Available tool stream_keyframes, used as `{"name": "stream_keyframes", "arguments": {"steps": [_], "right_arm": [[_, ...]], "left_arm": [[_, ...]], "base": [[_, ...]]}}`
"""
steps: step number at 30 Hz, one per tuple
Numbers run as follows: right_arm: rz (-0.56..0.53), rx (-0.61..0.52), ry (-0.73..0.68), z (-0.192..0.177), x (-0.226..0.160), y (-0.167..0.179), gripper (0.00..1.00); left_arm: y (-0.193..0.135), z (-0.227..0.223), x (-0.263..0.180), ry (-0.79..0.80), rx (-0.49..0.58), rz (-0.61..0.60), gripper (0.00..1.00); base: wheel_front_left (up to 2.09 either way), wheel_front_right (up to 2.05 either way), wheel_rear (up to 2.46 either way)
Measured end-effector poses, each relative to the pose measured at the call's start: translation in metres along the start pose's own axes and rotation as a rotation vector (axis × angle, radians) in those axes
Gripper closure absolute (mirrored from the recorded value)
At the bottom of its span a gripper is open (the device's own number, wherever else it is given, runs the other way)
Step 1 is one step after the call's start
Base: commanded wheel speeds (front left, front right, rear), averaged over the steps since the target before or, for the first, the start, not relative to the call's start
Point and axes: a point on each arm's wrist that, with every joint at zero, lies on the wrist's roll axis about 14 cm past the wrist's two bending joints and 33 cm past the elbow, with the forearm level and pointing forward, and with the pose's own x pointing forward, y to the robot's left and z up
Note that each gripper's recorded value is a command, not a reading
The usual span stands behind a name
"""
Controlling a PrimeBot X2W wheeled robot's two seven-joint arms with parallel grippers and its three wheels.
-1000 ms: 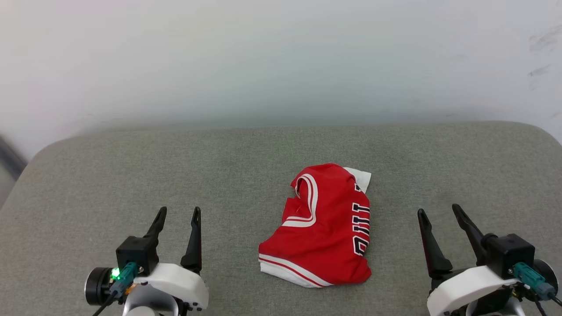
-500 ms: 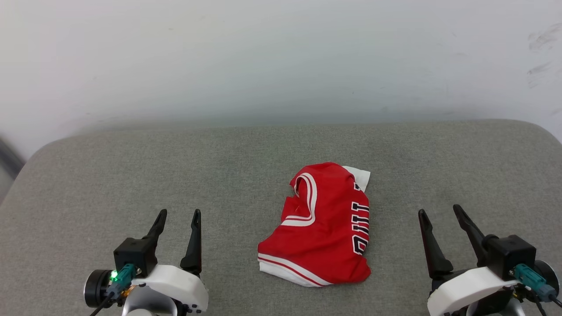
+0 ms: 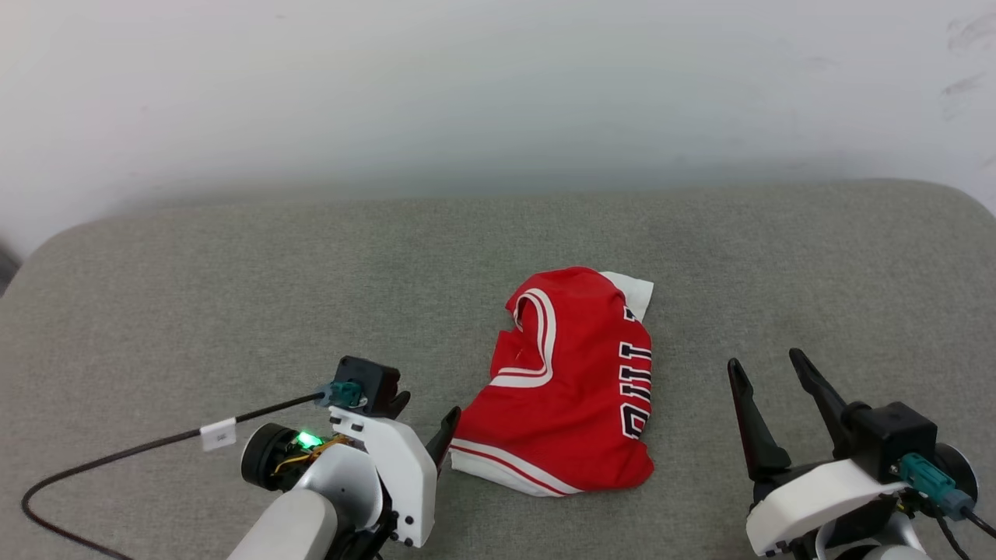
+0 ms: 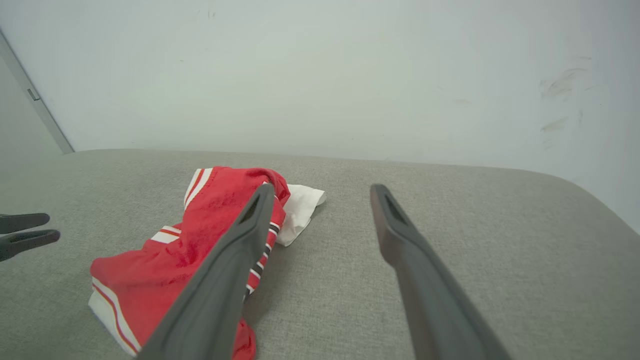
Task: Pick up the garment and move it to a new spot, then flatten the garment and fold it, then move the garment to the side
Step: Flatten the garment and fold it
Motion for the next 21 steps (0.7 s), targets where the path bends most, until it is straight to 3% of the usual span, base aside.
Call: {"name": "stream_keyframes", "arguments": {"steps": [15, 16, 18, 21], "right_arm": [[-0.068, 0.028, 0.064, -0.028, 0.007, -0.024, 0.0], [-0.076, 0.028, 0.067, -0.029, 0.006, -0.026, 0.0], [-0.086, 0.03, 0.071, -0.031, 0.006, -0.029, 0.0], [-0.093, 0.031, 0.074, -0.033, 0.005, -0.032, 0.0]], "left_arm": [[-0.024, -0.092, 0.038, 0.532, 0.03, -0.163, 0.0], [-0.025, -0.095, 0.039, 0.55, 0.02, -0.17, 0.44], [-0.026, -0.098, 0.04, 0.584, 0.022, -0.178, 1.0], [-0.027, -0.098, 0.04, 0.594, 0.025, -0.186, 1.0]], "base": [[0.0, 0.0, 0.0], [0.0, 0.0, 0.0], [0.0, 0.0, 0.0], [0.0, 0.0, 0.0]]}}
